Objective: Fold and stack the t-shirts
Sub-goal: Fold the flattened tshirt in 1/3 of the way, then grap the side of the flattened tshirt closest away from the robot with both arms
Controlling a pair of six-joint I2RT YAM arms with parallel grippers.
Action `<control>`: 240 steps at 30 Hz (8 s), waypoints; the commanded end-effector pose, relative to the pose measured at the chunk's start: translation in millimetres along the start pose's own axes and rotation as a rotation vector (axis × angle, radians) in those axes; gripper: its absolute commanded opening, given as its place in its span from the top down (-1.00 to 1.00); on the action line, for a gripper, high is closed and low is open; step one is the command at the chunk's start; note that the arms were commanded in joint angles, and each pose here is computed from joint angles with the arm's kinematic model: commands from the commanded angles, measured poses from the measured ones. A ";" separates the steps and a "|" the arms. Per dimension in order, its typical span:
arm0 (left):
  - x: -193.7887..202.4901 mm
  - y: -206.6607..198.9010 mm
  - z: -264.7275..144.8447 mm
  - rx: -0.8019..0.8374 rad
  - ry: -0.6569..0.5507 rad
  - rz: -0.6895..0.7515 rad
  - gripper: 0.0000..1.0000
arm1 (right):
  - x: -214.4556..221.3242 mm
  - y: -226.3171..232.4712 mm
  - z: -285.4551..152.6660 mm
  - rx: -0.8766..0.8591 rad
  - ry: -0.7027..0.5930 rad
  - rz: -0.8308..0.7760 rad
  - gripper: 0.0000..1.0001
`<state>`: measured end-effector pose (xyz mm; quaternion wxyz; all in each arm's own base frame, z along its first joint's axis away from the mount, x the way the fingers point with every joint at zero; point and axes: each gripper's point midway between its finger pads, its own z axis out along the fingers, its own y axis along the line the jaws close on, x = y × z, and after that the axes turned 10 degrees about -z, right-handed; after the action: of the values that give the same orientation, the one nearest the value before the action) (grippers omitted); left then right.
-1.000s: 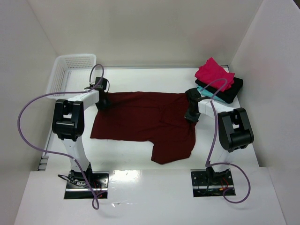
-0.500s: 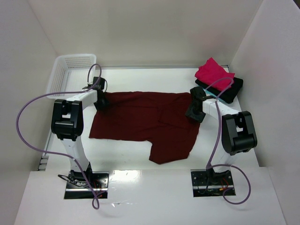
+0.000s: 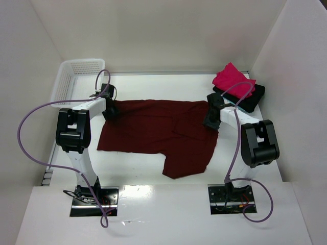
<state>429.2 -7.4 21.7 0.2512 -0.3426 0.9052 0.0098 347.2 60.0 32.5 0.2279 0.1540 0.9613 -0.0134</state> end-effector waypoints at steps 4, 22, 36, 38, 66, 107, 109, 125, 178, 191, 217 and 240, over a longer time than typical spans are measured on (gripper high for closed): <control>-16.1 -8.2 -7.2 0.034 -0.034 0.004 0.13 | -20.6 3.9 9.0 0.011 -0.059 -0.003 0.28; -13.1 -6.8 -3.1 0.026 -0.025 0.006 0.13 | -22.2 0.8 13.3 0.036 -0.061 -0.005 1.00; -13.7 -3.6 -0.8 0.008 -0.032 0.007 0.13 | -43.9 -32.9 -9.9 0.108 -0.116 0.062 1.00; -13.7 -3.6 -0.8 0.008 -0.032 0.007 0.13 | -36.0 -38.7 -7.4 0.129 -0.097 0.058 1.00; -42.5 5.9 -21.5 0.002 -0.095 -0.035 0.13 | -27.9 -60.1 -11.1 0.096 -0.058 0.091 1.00; -65.9 -109.8 9.4 0.373 -0.040 0.116 0.89 | -107.8 52.8 25.7 -0.165 -0.170 -0.046 0.57; -63.0 -112.6 13.9 0.361 -0.039 0.133 0.91 | -102.0 50.0 36.0 -0.146 -0.149 -0.048 0.57; -53.2 -98.6 51.7 0.136 -0.001 0.161 0.94 | -121.8 62.4 84.6 -0.103 -0.101 -0.083 0.53; 15.6 -6.4 -148.8 0.295 -0.097 0.018 -0.77 | 94.2 -14.3 -67.6 -0.088 0.021 0.301 -1.00; 16.7 32.5 -148.2 0.347 -0.047 -0.307 -0.77 | 117.8 -21.4 -50.3 -0.047 0.065 0.324 -0.69; 83.0 80.2 -101.7 0.172 0.063 -0.471 -0.70 | 56.9 3.4 -65.0 -0.106 -0.061 0.247 0.88; 115.5 115.6 -73.3 -0.007 0.094 -0.537 -0.06 | 53.9 9.4 -56.5 -0.117 -0.058 0.221 0.70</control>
<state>260.0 -8.9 22.1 0.2007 -0.5486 0.8077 -0.0807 262.3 86.6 47.0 0.2331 0.2518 0.9375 0.0583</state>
